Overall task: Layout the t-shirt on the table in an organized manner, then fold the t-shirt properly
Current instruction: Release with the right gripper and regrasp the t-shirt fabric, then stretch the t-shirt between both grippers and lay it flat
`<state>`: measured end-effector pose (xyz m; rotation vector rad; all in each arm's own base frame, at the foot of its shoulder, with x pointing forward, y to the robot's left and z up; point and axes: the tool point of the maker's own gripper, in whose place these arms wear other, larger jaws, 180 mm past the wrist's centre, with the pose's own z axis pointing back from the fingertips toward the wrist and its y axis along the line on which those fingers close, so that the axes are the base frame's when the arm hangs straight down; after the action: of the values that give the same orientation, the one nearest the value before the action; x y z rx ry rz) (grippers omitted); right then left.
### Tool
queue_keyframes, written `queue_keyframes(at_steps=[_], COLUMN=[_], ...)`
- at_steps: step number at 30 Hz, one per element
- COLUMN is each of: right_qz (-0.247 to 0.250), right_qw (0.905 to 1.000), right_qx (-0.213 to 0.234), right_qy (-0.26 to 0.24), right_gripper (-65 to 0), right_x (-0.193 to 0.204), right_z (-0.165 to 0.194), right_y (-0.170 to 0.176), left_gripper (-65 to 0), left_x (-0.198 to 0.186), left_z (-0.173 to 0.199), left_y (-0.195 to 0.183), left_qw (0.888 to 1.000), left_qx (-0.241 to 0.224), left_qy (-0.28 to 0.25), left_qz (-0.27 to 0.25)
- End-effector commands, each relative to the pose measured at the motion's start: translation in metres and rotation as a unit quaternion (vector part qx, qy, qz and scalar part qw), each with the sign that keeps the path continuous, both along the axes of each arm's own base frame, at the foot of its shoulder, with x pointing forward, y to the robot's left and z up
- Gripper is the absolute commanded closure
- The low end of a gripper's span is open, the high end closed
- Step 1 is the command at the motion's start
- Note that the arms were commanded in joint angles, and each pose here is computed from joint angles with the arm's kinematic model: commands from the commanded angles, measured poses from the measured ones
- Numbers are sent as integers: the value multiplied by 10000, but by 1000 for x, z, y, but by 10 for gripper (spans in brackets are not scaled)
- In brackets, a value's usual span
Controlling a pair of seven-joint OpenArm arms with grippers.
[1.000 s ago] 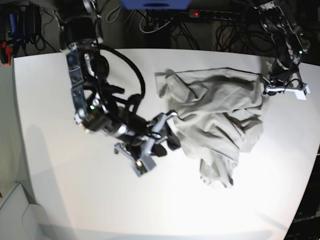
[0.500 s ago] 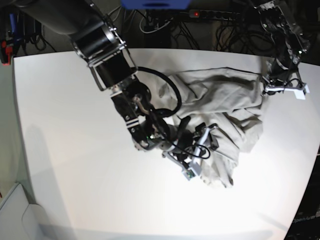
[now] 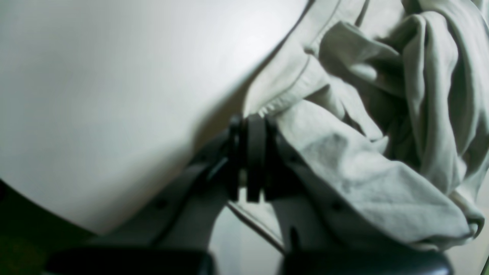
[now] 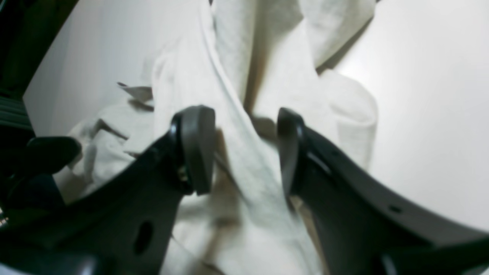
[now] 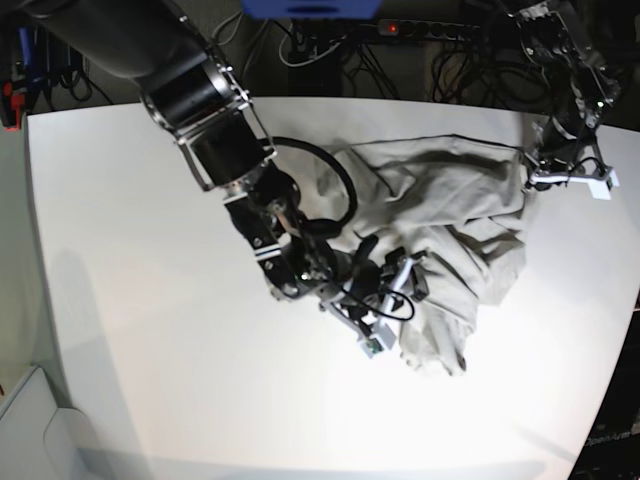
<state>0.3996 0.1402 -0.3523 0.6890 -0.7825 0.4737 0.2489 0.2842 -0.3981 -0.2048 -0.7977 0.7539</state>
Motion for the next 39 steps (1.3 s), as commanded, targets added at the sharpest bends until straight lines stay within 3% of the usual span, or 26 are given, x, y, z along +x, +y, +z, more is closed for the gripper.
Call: queue_keyframes(at_steps=[1,6,11,12,17,21,29,36,39], right_qz=[35,33,193,205,-42,-1056,-2823,-4140,-4745], right_qw=[9994,9995,9996,9996,9993,9919,9544,9024,8717], right_qx=[245,241,149,140,290,616,815,1035,1161], right_qy=[-250,-195,-138,-149,-213,-332,-521,-603,-384], right_gripper=[-277,-247,-15,0,-2,-2,-2,0,-3], right_x=[7,4,-9,-9,4,43,39,-17,-37], right_z=[22,17,7,7,15,34,46,41,27], right_y=[9,9,16,16,5,-65,-218,-316,-355], left_gripper=[-4,-4,-4,-4,-4,-4,-4,-4,-4], left_x=[7,6,6,7,7,6,7,12,14], left_z=[11,10,9,9,8,8,4,6,7], left_y=[4,3,0,-1,-2,0,-13,-16,-16], left_qw=[9998,9998,9998,9998,9998,9998,9996,9994,9993], left_qx=[61,56,-1,-16,-27,-20,-185,-233,-227], left_qy=[-187,-176,-188,-196,-195,-197,-213,-266,-292], left_qz=[5,7,44,47,34,64,74,66,65])
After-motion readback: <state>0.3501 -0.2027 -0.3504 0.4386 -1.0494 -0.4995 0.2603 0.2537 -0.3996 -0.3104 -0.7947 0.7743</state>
